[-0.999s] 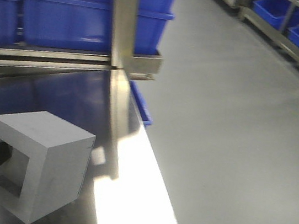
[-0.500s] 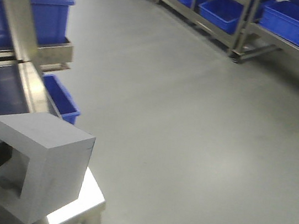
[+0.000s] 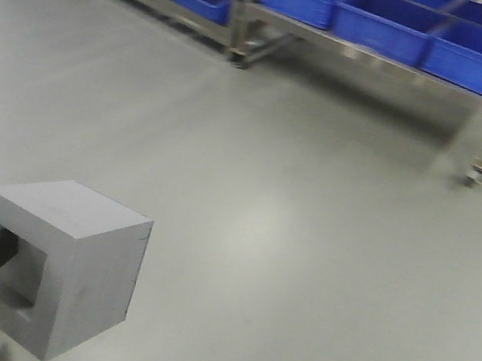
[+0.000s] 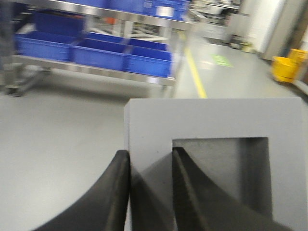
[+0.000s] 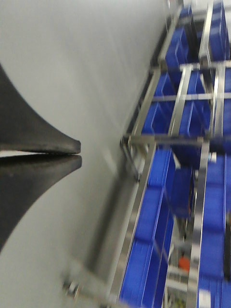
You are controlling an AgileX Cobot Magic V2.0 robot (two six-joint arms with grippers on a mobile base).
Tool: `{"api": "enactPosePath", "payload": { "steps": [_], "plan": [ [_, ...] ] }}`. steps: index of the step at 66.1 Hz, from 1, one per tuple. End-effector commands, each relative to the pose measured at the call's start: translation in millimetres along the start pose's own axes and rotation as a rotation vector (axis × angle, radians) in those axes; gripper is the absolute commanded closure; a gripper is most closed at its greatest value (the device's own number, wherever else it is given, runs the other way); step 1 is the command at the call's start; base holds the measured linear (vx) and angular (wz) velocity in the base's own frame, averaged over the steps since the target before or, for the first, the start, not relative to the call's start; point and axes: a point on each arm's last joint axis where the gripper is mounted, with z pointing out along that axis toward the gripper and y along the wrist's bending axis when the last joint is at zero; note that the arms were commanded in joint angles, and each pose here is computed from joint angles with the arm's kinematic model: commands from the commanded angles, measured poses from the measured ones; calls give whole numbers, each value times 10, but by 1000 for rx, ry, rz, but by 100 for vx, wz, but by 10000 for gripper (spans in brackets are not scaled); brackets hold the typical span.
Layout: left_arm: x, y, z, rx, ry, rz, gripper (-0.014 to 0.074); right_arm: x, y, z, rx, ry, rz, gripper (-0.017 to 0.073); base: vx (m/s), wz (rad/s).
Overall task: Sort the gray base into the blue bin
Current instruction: 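Drive the base away from the table holding the block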
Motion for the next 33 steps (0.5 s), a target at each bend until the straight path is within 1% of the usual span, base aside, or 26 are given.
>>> {"api": "enactPosePath", "payload": {
  "steps": [1, 10, 33],
  "plan": [
    [-191, -56, -16, 43, -129, -12, 599, -30, 0, -4, 1, -75, -16, 568, -7, -88],
    [-191, -56, -16, 43, -129, -12, 599, -30, 0, -4, 1, -75, -16, 568, -5, -96],
    [-191, -56, -20, 43, -130, -12, 599, -30, 0, -4, 1, -75, -16, 568, 1, -106]
  ]
}}
